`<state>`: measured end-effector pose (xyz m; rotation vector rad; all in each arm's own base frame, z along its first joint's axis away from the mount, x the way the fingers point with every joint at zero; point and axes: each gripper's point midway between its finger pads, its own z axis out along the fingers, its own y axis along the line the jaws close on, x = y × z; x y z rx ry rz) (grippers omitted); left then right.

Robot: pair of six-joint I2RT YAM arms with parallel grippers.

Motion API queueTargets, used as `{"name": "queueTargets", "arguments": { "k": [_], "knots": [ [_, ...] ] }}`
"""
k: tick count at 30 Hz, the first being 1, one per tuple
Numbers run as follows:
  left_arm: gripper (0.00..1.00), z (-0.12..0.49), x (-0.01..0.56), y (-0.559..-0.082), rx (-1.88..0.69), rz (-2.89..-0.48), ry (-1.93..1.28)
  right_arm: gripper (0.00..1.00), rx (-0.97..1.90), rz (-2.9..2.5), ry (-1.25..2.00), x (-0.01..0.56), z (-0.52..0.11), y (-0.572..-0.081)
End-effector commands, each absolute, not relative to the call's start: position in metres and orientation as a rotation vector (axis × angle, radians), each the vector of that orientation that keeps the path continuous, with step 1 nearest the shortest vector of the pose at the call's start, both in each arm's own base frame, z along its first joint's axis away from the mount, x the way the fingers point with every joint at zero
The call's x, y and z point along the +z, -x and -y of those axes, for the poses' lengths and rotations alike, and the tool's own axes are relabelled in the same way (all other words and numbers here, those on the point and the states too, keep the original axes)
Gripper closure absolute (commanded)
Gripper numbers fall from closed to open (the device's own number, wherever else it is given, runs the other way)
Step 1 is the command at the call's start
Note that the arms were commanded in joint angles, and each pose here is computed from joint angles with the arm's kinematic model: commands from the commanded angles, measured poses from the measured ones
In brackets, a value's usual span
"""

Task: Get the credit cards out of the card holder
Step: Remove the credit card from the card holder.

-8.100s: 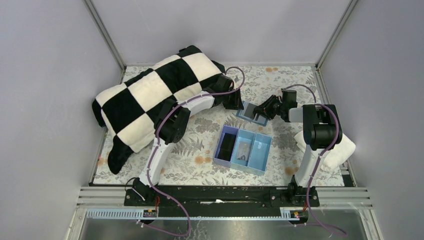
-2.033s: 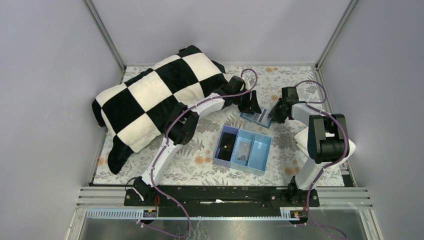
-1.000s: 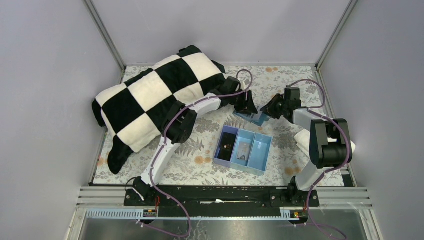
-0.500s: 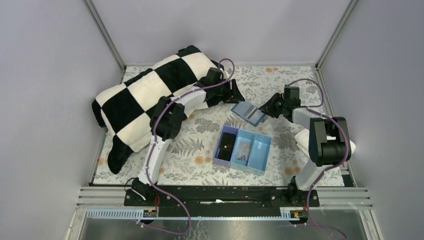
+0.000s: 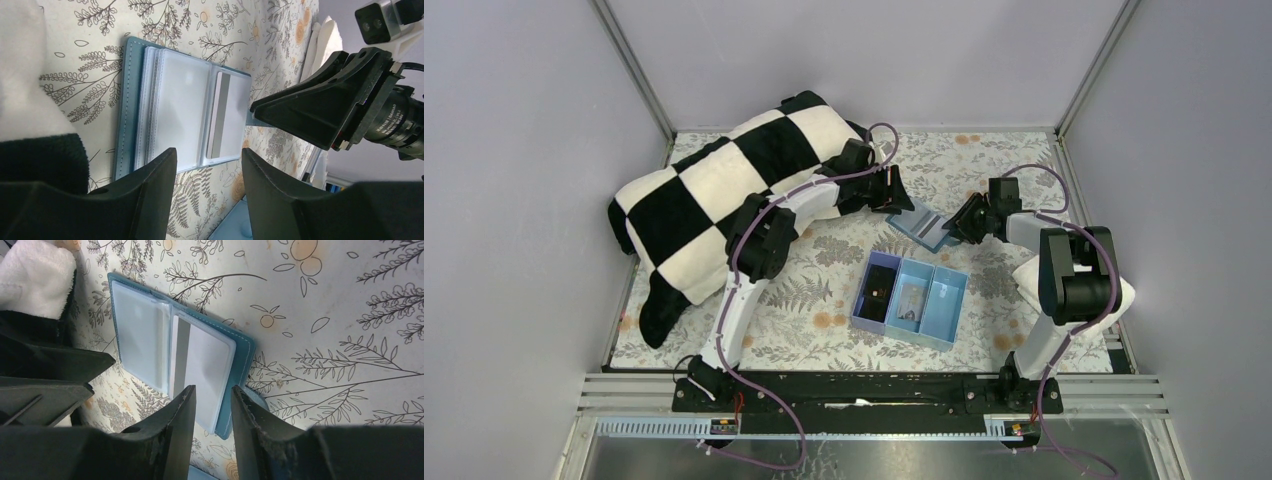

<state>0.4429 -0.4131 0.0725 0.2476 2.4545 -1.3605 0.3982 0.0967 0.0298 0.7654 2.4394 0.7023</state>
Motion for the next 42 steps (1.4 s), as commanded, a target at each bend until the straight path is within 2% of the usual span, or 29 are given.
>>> {"name": "queueTargets", "arguments": {
  "k": [1,15,25,42],
  "knots": [
    [0.45,0.413,0.053,-0.437,-1.337,-2.499,-0.273,0.61,0.687,-2.422,-0.747,0.033,-0.095,-0.407],
    [0.45,0.413,0.046,-0.435,-1.329,-2.519,-0.285,0.63,0.708,-2.413,-0.737,0.035,-0.098,-0.421],
    [0.45,0.417,0.037,-0.427,-1.342,-2.539,-0.304,0.69,0.819,-2.341,-0.696,0.050,-0.110,-0.422],
    [0.45,0.424,0.039,-0.421,-1.353,-2.535,-0.332,0.71,0.924,-2.275,-0.647,0.080,-0.122,-0.433]
  ]
}}
